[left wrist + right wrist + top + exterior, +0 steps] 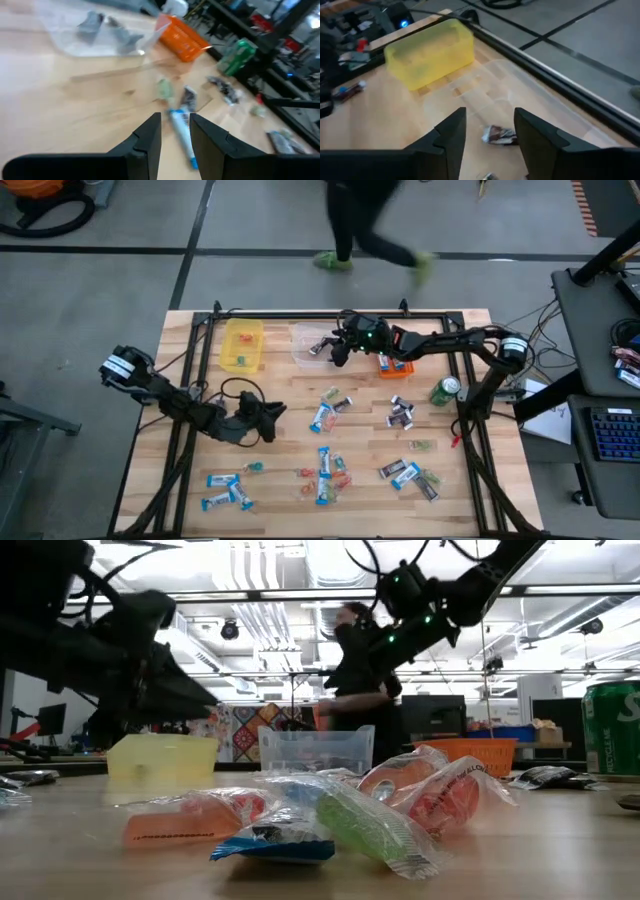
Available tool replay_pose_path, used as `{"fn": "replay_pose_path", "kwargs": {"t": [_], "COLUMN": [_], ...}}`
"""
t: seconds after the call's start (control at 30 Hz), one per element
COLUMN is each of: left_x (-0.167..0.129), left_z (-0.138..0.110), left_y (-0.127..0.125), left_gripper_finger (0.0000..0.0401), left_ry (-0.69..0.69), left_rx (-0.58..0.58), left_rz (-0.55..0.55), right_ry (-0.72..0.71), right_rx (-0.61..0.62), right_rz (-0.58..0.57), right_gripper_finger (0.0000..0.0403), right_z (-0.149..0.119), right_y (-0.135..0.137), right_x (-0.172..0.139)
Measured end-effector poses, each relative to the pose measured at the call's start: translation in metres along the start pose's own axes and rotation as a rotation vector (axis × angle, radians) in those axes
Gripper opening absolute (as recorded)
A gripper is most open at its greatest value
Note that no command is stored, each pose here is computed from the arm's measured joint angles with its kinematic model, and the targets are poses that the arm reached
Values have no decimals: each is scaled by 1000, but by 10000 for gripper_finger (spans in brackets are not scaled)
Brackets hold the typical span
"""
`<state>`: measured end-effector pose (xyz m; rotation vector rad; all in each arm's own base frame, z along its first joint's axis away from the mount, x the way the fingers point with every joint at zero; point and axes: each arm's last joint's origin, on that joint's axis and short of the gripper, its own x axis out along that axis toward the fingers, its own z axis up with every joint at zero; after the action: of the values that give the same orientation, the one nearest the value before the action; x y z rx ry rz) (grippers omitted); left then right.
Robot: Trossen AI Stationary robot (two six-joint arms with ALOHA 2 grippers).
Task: Organize candy in baskets
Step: Put the white chocolate bar chocolate into the orange bin
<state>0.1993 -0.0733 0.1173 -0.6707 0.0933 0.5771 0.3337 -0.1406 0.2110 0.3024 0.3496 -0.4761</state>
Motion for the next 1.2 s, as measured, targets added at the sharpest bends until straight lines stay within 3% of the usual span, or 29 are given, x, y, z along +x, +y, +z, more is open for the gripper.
{"fn": "replay_pose_path", "kwargs": {"t": [0.37,0.5,0.8,1.03,1.2], "left_x": [2,8,22,34,46], "left_z": [-3,-1,11,5,-10], "left_y": [7,-7,-54,-73,-79], "left_gripper_finger": [79,79,79,82,110], "left_ry": [58,69,258,228,166], "left_rx": [-76,-65,178,490,566], "left_rz": [34,46,225,158,56], "right_ry": [48,45,152,267,305], "right_rx": [-38,-63,-95,-139,-175], "right_rz": [176,221,270,288,328], "right_gripper_finger": [155,151,151,151,151], "right_z": [14,16,8,-4,-13], "right_y": [35,51,72,83,97], "right_x": [-38,-51,-74,-87,-94]}}
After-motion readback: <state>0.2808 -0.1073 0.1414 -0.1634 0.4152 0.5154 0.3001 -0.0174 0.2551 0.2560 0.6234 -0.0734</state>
